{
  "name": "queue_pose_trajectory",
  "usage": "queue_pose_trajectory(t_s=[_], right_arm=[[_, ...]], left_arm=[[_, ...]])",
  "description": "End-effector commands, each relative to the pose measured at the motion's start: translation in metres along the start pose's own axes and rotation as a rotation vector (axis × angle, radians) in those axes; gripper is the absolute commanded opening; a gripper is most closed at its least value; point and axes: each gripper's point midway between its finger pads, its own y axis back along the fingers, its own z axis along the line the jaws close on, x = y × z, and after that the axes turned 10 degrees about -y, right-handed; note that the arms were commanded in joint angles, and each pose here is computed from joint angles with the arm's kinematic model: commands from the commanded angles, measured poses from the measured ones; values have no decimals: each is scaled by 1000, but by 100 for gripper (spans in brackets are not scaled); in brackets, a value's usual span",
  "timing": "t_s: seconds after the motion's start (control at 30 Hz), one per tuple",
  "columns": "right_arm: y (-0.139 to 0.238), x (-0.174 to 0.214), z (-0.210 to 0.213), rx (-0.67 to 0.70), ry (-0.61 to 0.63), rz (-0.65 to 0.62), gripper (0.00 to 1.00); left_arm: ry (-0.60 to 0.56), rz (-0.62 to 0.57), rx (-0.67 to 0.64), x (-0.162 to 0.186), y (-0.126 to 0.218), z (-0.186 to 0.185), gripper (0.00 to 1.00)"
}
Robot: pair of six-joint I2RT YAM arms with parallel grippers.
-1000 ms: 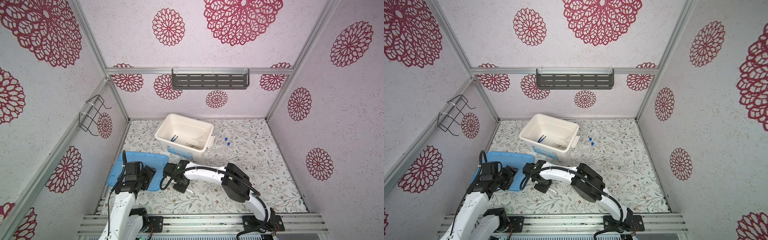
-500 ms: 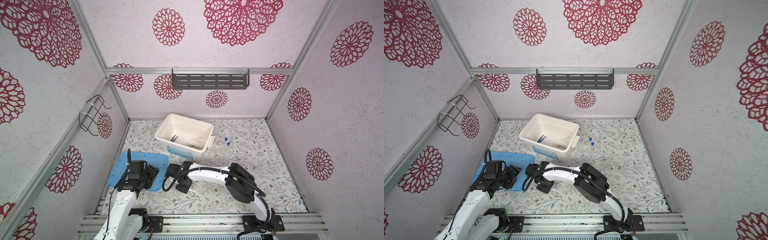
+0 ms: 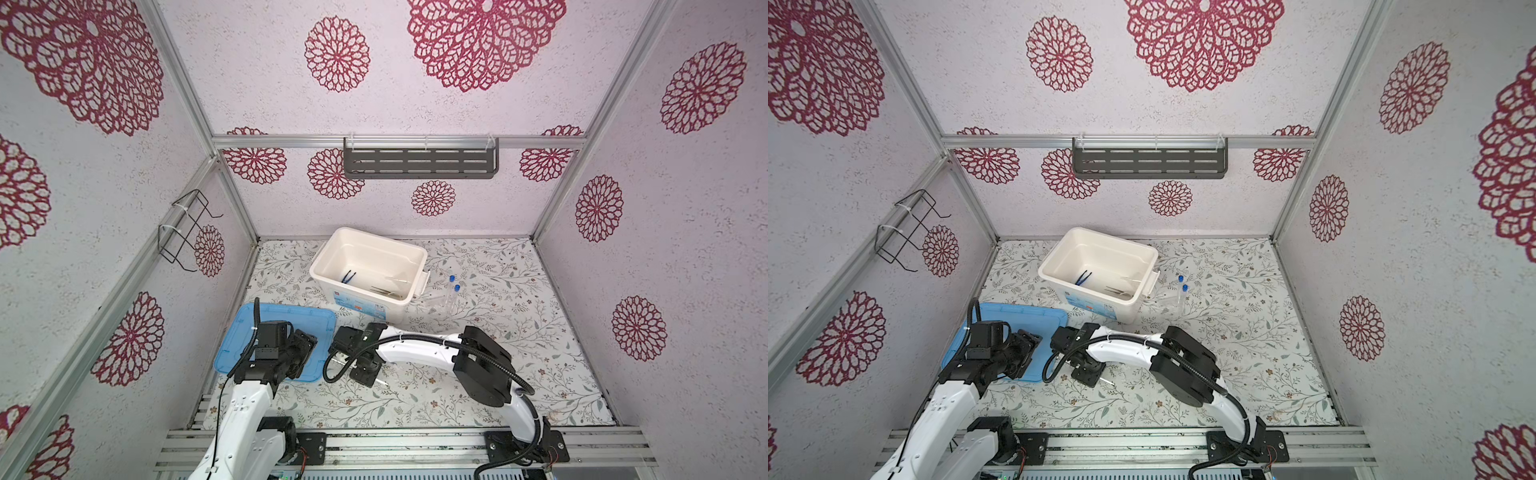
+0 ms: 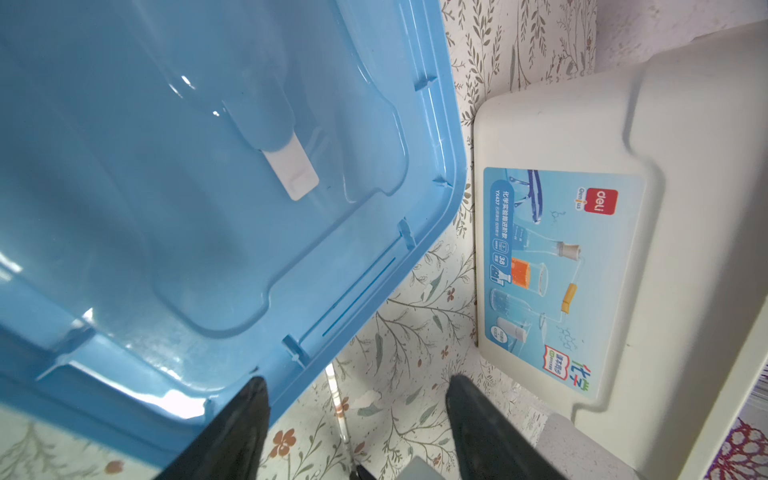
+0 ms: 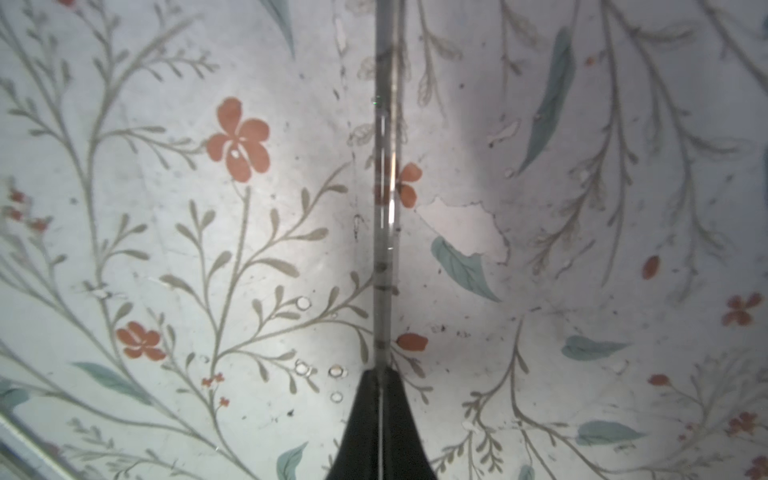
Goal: Organize the chemistry lab equipment
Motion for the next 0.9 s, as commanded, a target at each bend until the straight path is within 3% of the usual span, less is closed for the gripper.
queue_pose_trajectory(t_s=[0.0, 0.23, 0.37, 0.7, 0.87], right_arm=[[16, -4, 3, -19, 10, -12, 5], [13, 12, 0, 6, 13, 89, 24], [17, 25, 1, -7, 10, 128, 30], [-1, 52, 2, -20, -25, 211, 30], [-15, 65, 7, 19, 26, 242, 21]], left_arm=[[5, -25, 26, -12, 11, -5, 72], [20, -37, 35, -18, 19, -2, 72], [20, -35, 34, -18, 19, -1, 72], [28, -33, 30, -20, 19, 1, 72], [31, -33, 33, -21, 20, 0, 72]])
